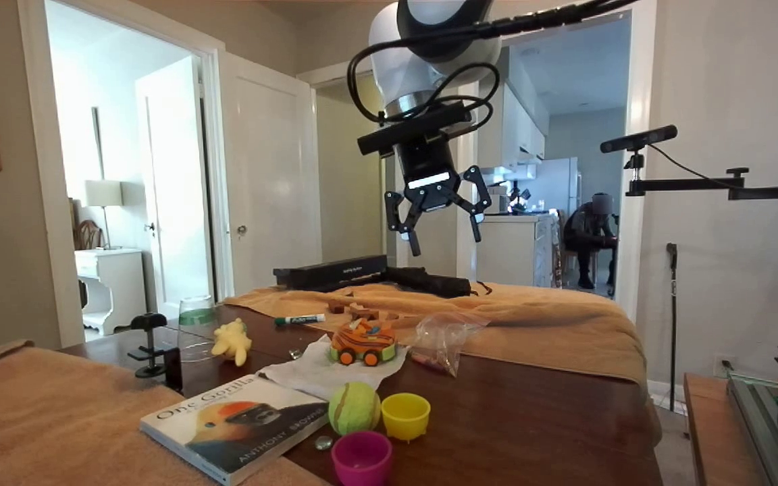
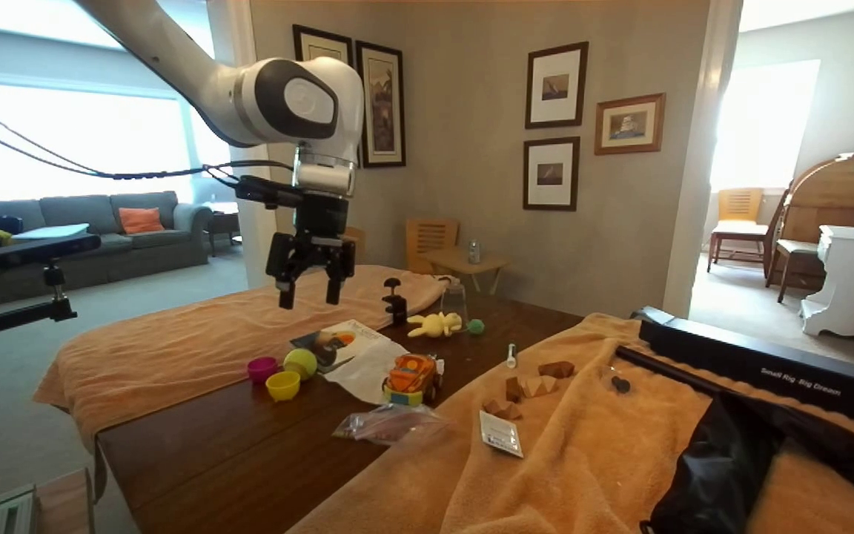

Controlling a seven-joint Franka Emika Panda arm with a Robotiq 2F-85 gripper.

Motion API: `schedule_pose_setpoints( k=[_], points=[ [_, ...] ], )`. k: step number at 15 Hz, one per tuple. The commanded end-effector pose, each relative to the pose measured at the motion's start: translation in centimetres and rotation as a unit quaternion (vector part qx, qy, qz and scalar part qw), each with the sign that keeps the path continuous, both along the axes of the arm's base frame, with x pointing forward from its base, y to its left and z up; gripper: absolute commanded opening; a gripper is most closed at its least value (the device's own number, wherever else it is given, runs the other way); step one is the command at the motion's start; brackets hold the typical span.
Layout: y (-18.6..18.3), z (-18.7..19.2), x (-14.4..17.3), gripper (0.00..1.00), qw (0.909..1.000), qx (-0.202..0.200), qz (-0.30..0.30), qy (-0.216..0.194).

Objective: Move the car toy slightly backward on the table

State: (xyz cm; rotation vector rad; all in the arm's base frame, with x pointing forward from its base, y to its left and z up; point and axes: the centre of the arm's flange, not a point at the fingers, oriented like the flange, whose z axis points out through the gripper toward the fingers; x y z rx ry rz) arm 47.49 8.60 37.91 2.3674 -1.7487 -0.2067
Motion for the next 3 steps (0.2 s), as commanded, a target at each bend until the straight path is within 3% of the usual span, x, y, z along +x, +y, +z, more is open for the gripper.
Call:
schedule_pose_setpoints(
  k=[1, 3],
  points=[
    [0.07, 0.00, -0.02, 1.00, 1.0000, 0.001, 0.004, 0.001],
    [0.09, -0.01, -0.04, 1.00, 1.0000, 0.001, 0.008, 0.001]
  ],
)
